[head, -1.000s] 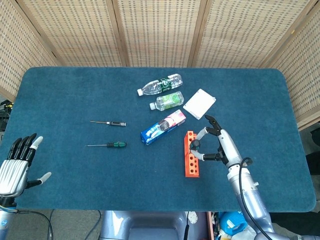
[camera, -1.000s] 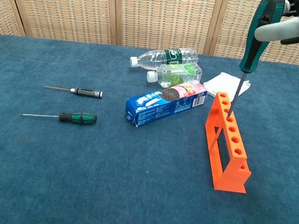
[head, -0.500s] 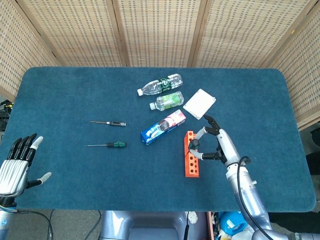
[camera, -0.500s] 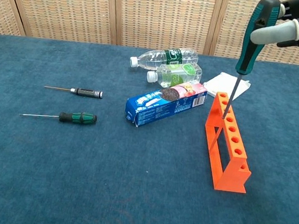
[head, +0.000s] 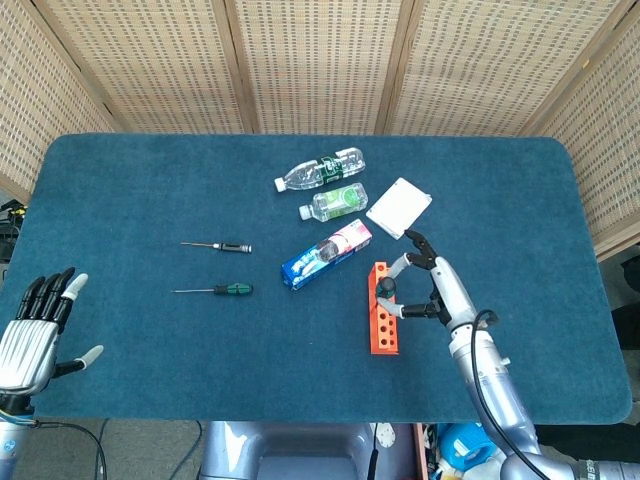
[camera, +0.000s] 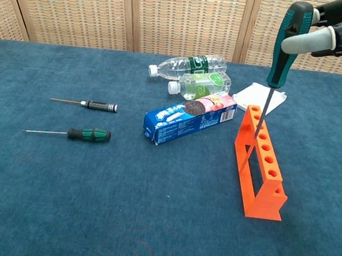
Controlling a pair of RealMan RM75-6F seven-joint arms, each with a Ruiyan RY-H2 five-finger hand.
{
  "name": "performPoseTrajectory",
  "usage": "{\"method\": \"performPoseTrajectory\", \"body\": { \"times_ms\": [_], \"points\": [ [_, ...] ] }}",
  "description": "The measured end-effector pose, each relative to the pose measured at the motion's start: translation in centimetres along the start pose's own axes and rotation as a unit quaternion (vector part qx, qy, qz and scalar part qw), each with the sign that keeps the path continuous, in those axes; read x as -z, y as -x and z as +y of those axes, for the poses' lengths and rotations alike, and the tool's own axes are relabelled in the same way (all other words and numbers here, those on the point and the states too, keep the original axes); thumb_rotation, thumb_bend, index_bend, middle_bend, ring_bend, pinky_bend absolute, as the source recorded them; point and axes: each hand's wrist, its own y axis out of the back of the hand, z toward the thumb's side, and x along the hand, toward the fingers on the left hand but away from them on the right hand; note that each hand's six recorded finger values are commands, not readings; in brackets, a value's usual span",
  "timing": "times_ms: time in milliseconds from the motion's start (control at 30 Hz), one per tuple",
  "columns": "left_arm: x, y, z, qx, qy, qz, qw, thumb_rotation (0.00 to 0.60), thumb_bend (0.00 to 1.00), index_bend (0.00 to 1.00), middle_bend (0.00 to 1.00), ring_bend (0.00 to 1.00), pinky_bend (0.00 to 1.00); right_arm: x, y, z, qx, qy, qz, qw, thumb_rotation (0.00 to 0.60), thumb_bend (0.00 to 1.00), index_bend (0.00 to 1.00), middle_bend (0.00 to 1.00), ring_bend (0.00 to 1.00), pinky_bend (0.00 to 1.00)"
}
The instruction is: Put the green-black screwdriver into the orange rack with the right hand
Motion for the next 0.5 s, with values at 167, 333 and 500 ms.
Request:
{"method": "performPoseTrajectory", "body": {
  "times_ms": [167, 333, 500],
  "points": [
    [0.07, -0.02, 0.01, 0.000, 0.000, 0.002, 1.0000, 0.600, 0.00, 0.00, 0.00, 0.00, 0.00, 0.14, 0.20, -0.04, -0.001, 0.000, -0.001, 1.0000, 0.600, 0.19, 0.69, 0.04, 0.00, 0.00],
    [0.03, -0.02, -0.04, 0.000, -0.001, 0.002, 1.0000, 0.600, 0.00, 0.00, 0.00, 0.00, 0.00, 0.28, 0.39, -0.01, -0.001, 0.001, -0.002, 1.0000, 0.600, 0.19, 0.69, 0.04, 0.00, 0.00],
    [-0.02, -0.05, -0.16, 0.002, -0.002, 0.001, 1.0000, 0.600, 0.00, 0.00, 0.00, 0.00, 0.00, 0.08, 0.47, 0.30, 0.004, 0.004, 0.001, 1.0000, 0.600, 0.19, 0.69, 0.04, 0.00, 0.00]
  ]
}}
